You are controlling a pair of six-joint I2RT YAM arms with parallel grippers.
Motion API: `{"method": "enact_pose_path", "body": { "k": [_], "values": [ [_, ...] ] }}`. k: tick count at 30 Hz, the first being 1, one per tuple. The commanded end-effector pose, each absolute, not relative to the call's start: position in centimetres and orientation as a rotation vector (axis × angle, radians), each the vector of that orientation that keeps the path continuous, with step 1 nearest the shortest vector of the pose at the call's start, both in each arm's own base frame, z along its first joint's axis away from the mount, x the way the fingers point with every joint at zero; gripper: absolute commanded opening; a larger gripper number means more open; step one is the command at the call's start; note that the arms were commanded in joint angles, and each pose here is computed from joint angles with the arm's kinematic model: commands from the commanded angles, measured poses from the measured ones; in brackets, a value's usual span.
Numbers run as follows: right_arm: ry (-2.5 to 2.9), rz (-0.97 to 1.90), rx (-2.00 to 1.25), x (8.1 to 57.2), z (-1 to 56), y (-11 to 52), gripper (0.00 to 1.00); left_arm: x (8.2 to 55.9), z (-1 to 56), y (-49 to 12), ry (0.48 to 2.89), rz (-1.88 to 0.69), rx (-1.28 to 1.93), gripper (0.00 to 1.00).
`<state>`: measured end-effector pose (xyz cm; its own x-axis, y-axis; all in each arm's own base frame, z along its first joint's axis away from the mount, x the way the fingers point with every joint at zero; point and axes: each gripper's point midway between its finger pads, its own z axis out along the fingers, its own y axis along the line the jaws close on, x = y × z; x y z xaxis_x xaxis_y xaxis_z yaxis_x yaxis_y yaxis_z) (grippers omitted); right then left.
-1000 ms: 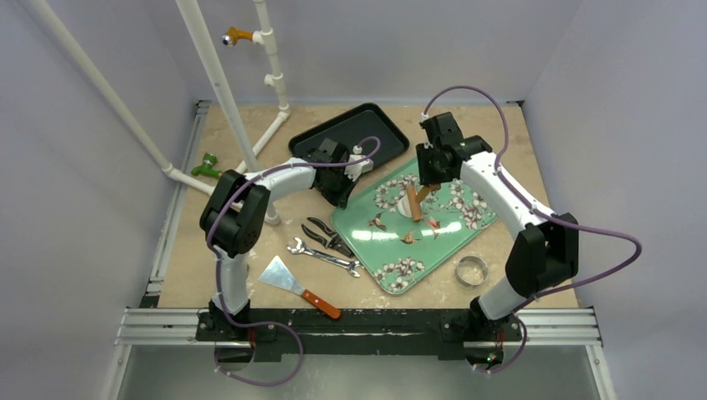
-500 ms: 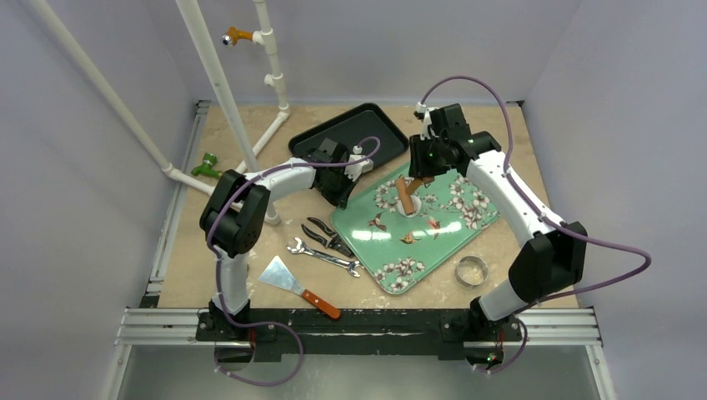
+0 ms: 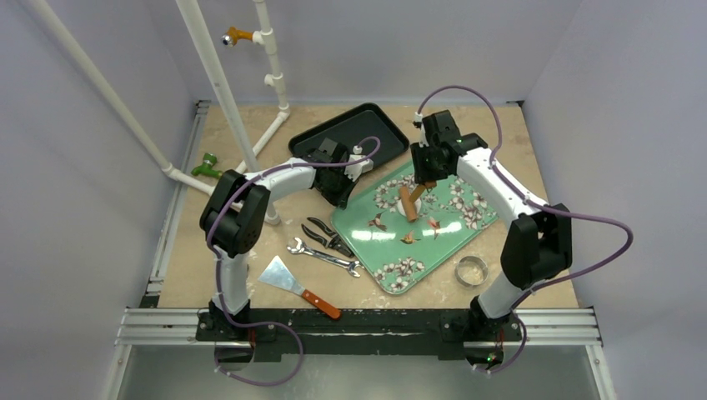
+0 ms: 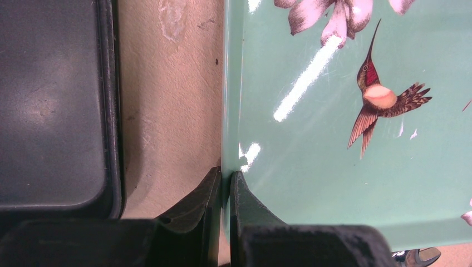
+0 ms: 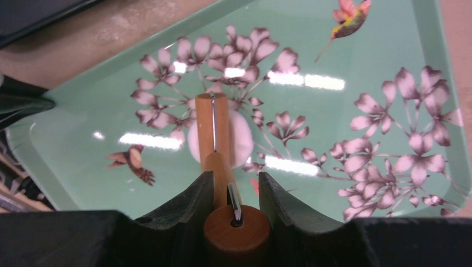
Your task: Roll out the dumpling wrappers from the dough
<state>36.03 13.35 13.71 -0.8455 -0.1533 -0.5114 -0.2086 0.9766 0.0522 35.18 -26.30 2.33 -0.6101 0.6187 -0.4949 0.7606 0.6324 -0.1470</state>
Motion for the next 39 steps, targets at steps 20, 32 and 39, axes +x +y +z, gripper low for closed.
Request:
{"method": "enact_pose_path", "body": {
  "k": [20, 32, 39],
  "values": [
    [2.555, -0.44, -0.071, 37.2, 13.8, 3.3, 0.0, 34.9, 1.3, -26.1, 2.457, -0.463, 1.107, 0.0],
    [2.54, -0.526, -0.008, 36.9, 14.5, 0.6, 0.0, 35.0, 1.2, -26.1, 2.459, -0.461, 1.104, 0.0],
    [2.496, -0.439, 0.023, 37.1, 17.1, 1.5, 0.0, 35.0, 1.3, -26.0, 2.459, -0.464, 1.103, 0.0]
  ]
}}
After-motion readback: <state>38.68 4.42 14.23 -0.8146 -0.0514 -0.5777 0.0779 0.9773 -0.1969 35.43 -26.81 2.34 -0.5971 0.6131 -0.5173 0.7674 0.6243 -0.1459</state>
